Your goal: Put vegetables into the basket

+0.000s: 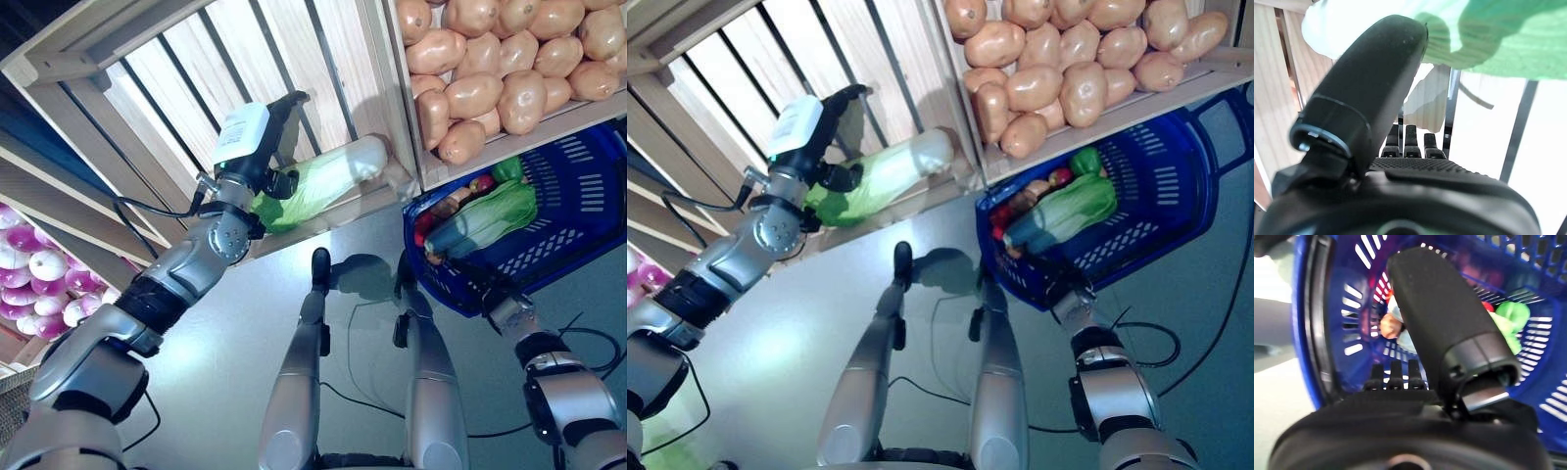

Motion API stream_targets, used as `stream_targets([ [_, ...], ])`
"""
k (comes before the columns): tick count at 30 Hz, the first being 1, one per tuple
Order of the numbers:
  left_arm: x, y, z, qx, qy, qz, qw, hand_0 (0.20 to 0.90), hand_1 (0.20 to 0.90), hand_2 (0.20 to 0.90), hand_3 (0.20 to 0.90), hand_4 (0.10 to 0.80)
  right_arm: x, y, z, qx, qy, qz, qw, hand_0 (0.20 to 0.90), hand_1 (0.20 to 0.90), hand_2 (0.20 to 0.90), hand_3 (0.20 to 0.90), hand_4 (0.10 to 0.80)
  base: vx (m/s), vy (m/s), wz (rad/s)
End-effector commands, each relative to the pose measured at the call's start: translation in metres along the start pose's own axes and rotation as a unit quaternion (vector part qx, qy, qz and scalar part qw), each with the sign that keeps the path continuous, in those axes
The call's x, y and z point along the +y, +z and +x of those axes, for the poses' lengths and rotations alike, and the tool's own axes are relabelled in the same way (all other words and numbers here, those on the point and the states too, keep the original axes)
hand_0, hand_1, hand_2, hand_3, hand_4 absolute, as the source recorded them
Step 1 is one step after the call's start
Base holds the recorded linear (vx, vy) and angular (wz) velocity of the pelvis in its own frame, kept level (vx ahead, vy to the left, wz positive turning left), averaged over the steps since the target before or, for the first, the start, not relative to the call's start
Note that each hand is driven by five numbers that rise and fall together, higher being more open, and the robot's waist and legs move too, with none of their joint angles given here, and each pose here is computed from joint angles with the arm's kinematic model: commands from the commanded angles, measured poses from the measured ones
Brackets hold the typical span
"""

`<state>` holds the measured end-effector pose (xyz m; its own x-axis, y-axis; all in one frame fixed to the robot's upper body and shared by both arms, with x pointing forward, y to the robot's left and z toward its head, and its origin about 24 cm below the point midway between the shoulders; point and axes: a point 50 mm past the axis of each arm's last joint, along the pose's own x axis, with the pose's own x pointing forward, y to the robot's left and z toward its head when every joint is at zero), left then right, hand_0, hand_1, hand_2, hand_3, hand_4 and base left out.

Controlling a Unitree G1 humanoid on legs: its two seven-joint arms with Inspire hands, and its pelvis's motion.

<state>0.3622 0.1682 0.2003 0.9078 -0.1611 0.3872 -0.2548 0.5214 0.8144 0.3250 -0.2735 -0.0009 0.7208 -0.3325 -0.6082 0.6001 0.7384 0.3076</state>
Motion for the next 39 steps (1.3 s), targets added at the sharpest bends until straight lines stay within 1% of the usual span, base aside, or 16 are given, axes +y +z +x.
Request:
stream_targets([
  [1, 0.012, 0.059, 0.017, -0.105, 0.041, -0.080, 0.990, 0.900, 0.900, 0.900, 0.900, 0.800, -0.023, -0.010, 0.000, 0.008, -0.025, -0.048, 0.999, 0.900, 0.900, 0.900, 0.900, 0.800, 0.000, 0.000, 0.00],
  [3, 0.015, 0.065, 0.017, -0.115, 0.053, -0.084, 0.988, 0.900, 0.900, 0.900, 0.900, 0.800, -0.023, -0.011, 0.000, 0.006, -0.026, -0.047, 0.999, 0.900, 0.900, 0.900, 0.900, 0.800, 0.000, 0.000, 0.00],
  [5, 0.023, 0.069, 0.016, -0.127, 0.088, -0.069, 0.986, 0.900, 0.900, 0.900, 0.900, 0.800, -0.023, -0.013, 0.000, 0.004, -0.026, -0.046, 0.999, 0.900, 0.900, 0.900, 0.900, 0.800, 0.000, 0.000, 0.00],
  [7, 0.035, 0.066, 0.013, -0.124, 0.170, -0.048, 0.976, 0.900, 0.900, 0.900, 0.900, 0.800, -0.024, -0.017, -0.001, 0.003, -0.028, -0.046, 0.999, 0.900, 0.900, 0.900, 0.900, 0.800, 0.040, -0.033, 0.00],
  [10, 0.067, 0.062, 0.006, -0.140, 0.315, 0.004, 0.939, 0.900, 0.900, 0.900, 0.900, 0.800, -0.023, -0.026, -0.002, 0.005, -0.029, -0.035, 0.999, 0.900, 0.900, 0.900, 0.900, 0.800, 0.009, -0.059, 0.01],
  [12, 0.076, 0.060, 0.000, -0.147, 0.356, 0.005, 0.923, 0.900, 0.900, 0.900, 0.900, 0.800, -0.021, -0.033, -0.003, 0.009, -0.029, -0.031, 0.999, 0.900, 0.900, 0.900, 0.900, 0.800, 0.004, -0.059, 0.03],
  [14, 0.079, 0.059, -0.005, -0.155, 0.385, 0.014, 0.910, 0.900, 0.900, 0.900, 0.900, 0.800, -0.018, -0.038, -0.004, 0.013, -0.027, -0.026, 0.999, 0.900, 0.900, 0.900, 0.900, 0.800, 0.009, -0.042, 0.01],
  [16, 0.084, 0.061, -0.011, -0.168, 0.429, 0.028, 0.887, 0.900, 0.900, 0.900, 0.900, 0.800, -0.012, -0.042, -0.005, 0.017, -0.016, -0.016, 1.000, 0.900, 0.900, 0.900, 0.900, 0.800, 0.006, -0.044, 0.00],
  [18, 0.084, 0.063, -0.013, -0.177, 0.442, 0.037, 0.879, 0.900, 0.900, 0.900, 0.900, 0.800, -0.007, -0.045, -0.006, 0.018, -0.006, -0.016, 1.000, 0.900, 0.900, 0.900, 0.900, 0.800, -0.004, -0.037, 0.00],
  [20, 0.082, 0.067, -0.013, -0.184, 0.434, 0.031, 0.881, 0.900, 0.900, 0.900, 0.900, 0.800, 0.001, -0.045, -0.007, 0.017, 0.001, -0.023, 1.000, 0.900, 0.900, 0.900, 0.900, 0.800, 0.000, 0.000, 0.00],
  [23, 0.075, 0.073, -0.012, -0.192, 0.394, 0.000, 0.899, 0.900, 0.900, 0.900, 0.900, 0.800, 0.006, -0.046, -0.008, 0.015, 0.003, -0.027, 1.000, 0.900, 0.900, 0.900, 0.900, 0.800, 0.000, 0.000, 0.00],
  [24, 0.070, 0.074, -0.012, -0.190, 0.369, -0.012, 0.910, 0.900, 0.900, 0.900, 0.900, 0.800, 0.003, -0.048, -0.008, 0.016, 0.000, -0.027, 1.000, 0.900, 0.900, 0.900, 0.900, 0.800, 0.000, 0.000, 0.00],
  [26, 0.056, 0.073, -0.008, -0.174, 0.283, -0.066, 0.941, 0.900, 0.900, 0.900, 0.900, 0.800, 0.003, -0.048, -0.008, 0.014, -0.002, -0.030, 0.999, 0.900, 0.900, 0.900, 0.900, 0.800, 0.000, 0.000, 0.00],
  [29, 0.031, 0.073, -0.008, -0.159, 0.165, -0.109, 0.967, 0.900, 0.900, 0.900, 0.900, 0.800, 0.000, -0.045, -0.007, 0.011, -0.006, -0.032, 0.999, 0.900, 0.900, 0.900, 0.900, 0.800, 0.000, 0.000, 0.00],
  [33, 0.010, 0.077, -0.009, -0.149, 0.079, -0.131, 0.977, 0.900, 0.900, 0.900, 0.900, 0.800, -0.007, -0.039, -0.005, 0.012, -0.015, -0.039, 0.999, 0.900, 0.900, 0.900, 0.900, 0.800, 0.013, 0.044, 0.00],
  [39, 0.002, 0.077, -0.004, -0.131, 0.015, -0.132, 0.982, 0.900, 0.900, 0.900, 0.900, 0.800, -0.015, -0.028, -0.002, 0.011, -0.021, -0.051, 0.998, 0.900, 0.900, 0.900, 0.900, 0.800, 0.003, 0.011, -0.01],
])
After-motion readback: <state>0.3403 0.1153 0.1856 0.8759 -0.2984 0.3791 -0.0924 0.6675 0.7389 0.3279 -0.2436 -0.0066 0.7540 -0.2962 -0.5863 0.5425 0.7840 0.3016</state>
